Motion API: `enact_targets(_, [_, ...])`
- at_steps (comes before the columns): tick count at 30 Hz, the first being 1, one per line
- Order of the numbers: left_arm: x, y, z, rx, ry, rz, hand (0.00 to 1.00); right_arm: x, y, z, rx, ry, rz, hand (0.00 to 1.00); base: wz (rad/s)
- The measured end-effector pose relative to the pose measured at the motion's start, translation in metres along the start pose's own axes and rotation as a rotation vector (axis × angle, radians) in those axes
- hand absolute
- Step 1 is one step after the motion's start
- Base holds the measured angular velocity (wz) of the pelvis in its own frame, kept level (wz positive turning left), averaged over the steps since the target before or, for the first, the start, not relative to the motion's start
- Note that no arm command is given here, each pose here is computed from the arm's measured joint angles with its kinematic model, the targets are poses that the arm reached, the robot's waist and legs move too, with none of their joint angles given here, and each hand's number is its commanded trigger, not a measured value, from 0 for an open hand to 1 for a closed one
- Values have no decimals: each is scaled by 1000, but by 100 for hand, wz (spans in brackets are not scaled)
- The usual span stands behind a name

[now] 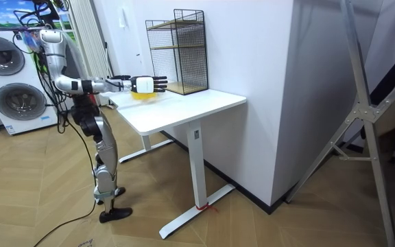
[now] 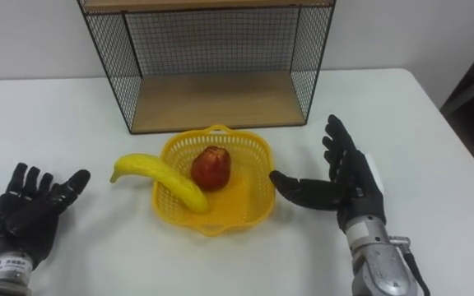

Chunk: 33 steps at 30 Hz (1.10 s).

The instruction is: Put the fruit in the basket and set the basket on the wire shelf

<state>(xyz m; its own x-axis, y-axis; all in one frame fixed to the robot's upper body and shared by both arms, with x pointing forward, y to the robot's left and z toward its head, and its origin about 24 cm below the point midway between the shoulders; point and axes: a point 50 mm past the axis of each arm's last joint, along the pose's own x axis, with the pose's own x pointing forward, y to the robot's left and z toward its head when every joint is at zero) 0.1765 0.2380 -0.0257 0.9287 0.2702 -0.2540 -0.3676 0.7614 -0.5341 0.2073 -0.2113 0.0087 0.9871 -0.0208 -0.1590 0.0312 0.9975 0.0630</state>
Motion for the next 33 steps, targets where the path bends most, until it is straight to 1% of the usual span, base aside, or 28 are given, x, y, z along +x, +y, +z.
enact_targets(3, [0, -3, 1, -4, -6, -15, 0, 0, 5, -6, 115, 10, 31, 0, 0])
enact_targets(11, [0, -7, 2, -17, -9, -57, 0, -2, 12, -22, 280, 61, 102, 0, 0])
enact_targets(15, [0, -14, -4, -27, 14, -92, 0, -2, 14, -26, 354, 71, 131, 0, 0])
enact_targets(21, [-1, -20, -11, -72, 47, -115, 0, -2, 16, -26, 422, 61, 144, 0, 0])
enact_targets(26, [-3, -25, -17, -71, 70, -135, 0, -2, 17, -29, 435, 76, 147, 0, 0])
enact_targets(33, [-3, -30, -19, -61, 81, -161, 0, 2, 27, -27, 472, 70, 186, 0, 0])
